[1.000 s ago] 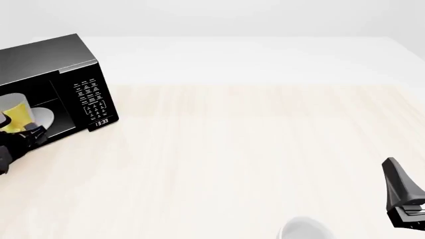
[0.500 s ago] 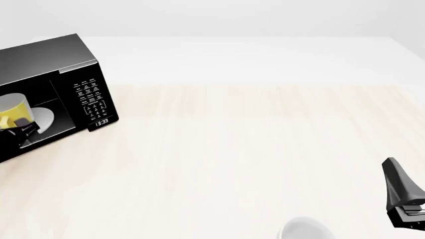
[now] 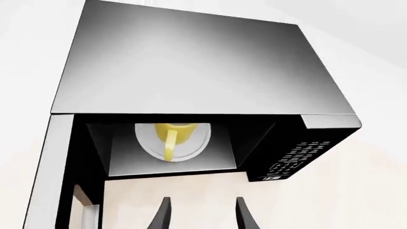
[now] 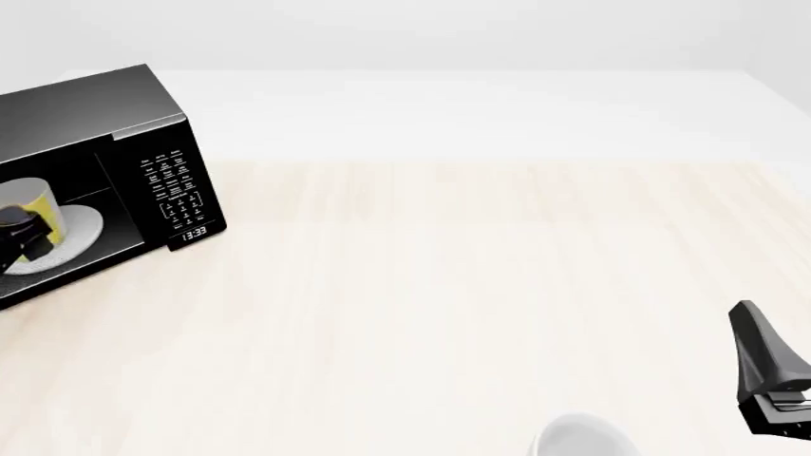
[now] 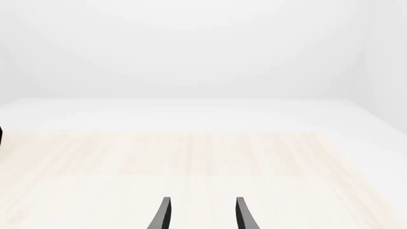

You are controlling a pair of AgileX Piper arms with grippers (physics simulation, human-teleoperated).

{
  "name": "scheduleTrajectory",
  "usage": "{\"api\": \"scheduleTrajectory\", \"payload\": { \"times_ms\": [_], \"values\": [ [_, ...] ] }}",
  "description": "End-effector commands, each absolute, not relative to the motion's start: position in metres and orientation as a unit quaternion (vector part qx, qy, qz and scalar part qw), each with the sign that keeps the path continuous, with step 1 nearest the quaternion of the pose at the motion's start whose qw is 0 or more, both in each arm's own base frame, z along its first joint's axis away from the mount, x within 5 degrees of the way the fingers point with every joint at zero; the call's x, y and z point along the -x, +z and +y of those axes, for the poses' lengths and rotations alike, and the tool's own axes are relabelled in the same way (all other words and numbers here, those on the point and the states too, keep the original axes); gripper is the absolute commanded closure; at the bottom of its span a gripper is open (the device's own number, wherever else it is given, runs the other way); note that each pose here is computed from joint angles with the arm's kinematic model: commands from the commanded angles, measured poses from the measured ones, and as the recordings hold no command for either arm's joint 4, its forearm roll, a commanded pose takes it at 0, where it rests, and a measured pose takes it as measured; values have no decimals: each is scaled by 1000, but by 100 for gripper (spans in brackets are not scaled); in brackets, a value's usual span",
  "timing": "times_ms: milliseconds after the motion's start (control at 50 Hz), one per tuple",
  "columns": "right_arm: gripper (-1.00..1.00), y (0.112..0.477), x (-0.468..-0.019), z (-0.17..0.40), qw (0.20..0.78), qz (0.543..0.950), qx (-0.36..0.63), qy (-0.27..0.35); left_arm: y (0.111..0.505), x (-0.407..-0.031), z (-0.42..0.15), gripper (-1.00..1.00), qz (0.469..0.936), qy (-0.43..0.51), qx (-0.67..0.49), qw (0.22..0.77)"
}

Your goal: Put the yellow and white mug in the microwave and close it.

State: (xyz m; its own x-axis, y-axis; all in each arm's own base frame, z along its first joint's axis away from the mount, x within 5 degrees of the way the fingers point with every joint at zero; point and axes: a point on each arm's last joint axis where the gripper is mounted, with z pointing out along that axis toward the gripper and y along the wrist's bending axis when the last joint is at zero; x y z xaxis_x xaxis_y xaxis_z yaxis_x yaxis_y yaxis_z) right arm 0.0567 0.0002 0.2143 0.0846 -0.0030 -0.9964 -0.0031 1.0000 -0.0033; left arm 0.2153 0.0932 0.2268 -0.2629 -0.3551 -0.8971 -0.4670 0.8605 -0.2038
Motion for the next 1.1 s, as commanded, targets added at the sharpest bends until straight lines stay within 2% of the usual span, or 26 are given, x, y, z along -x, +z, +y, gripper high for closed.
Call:
{"api": "scheduleTrajectory", "payload": {
  "times_ms": [20,580,1100],
  "values": [
    [-100,214,-57,0,736,676,2,0,247,-194,81,-100,787,45,259,558],
    [-100,214,-57,0,736,677,2,0,319,-133,53,-100,766,57,223,600],
    [-100,214,-57,0,736,677,2,0,382,-94,44,-100,745,82,235,619]
  ]
}}
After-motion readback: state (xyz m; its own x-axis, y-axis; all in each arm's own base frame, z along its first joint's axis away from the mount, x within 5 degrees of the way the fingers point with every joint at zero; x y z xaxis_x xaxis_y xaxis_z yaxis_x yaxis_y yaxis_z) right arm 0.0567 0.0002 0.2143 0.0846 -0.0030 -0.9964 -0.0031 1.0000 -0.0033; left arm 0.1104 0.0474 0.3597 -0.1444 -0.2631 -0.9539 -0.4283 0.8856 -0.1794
